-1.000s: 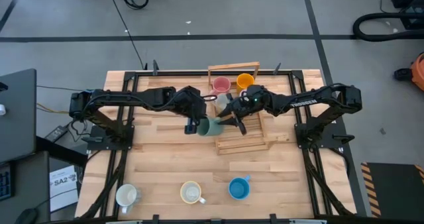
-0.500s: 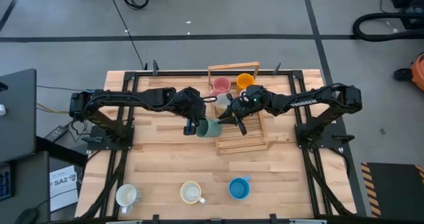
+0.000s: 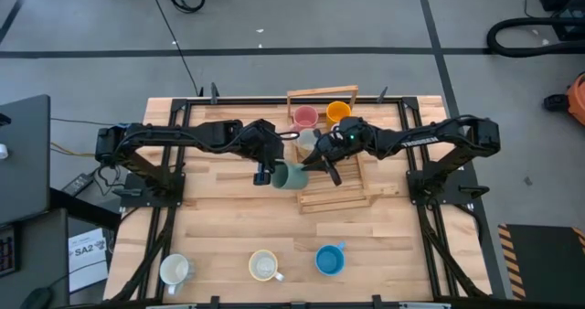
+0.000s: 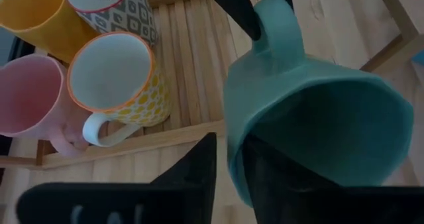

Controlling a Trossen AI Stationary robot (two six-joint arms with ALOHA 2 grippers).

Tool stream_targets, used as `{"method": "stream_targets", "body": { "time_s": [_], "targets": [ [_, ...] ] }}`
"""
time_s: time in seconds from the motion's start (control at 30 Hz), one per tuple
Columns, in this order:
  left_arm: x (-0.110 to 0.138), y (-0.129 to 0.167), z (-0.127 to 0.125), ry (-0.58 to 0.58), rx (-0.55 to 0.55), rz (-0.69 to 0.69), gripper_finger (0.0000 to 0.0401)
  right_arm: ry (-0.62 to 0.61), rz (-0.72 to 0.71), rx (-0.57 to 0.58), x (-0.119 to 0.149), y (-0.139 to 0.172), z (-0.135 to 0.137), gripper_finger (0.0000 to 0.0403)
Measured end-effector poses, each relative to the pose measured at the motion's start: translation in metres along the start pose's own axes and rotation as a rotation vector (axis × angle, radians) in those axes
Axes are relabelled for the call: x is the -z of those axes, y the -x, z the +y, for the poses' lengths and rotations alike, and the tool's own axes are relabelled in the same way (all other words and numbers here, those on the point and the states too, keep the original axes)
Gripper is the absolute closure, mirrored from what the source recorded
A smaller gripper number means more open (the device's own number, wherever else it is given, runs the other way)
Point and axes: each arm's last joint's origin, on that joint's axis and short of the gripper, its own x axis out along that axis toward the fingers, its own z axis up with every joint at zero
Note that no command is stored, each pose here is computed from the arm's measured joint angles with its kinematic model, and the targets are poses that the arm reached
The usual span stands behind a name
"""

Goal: Place coffee mugs
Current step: Put the green mug on the shelf

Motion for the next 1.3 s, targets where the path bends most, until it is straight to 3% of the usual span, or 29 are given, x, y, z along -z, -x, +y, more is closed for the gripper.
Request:
{"method": "stream_targets", "body": {
  "time_s": [0.3, 0.5, 0.8, 1.3],
  "targets": [
    [0.0, 0.0, 0.0, -0.001, 0.002, -0.001, 0.0294, -0.023, 0.035, 0.027, -0.011, 0.022, 0.004, 0.0343],
    [0.0, 0.0, 0.0, -0.001, 0.004, -0.005, 0.0293, 0.026, 0.032, 0.044, -0.026, 0.047, 0.016, 0.0343],
    [-0.001, 0.0, 0.0, -0.001, 0.004, -0.006, 0.0293, 0.09, 0.058, 0.175, -0.039, 0.088, 0.038, 0.0343],
    [-0.001, 0.0, 0.0, 0.033, 0.004, -0.006, 0.0294, 0.099, -0.036, 0.328, 0.019, 0.131, 0.057, 0.0343]
  ]
}}
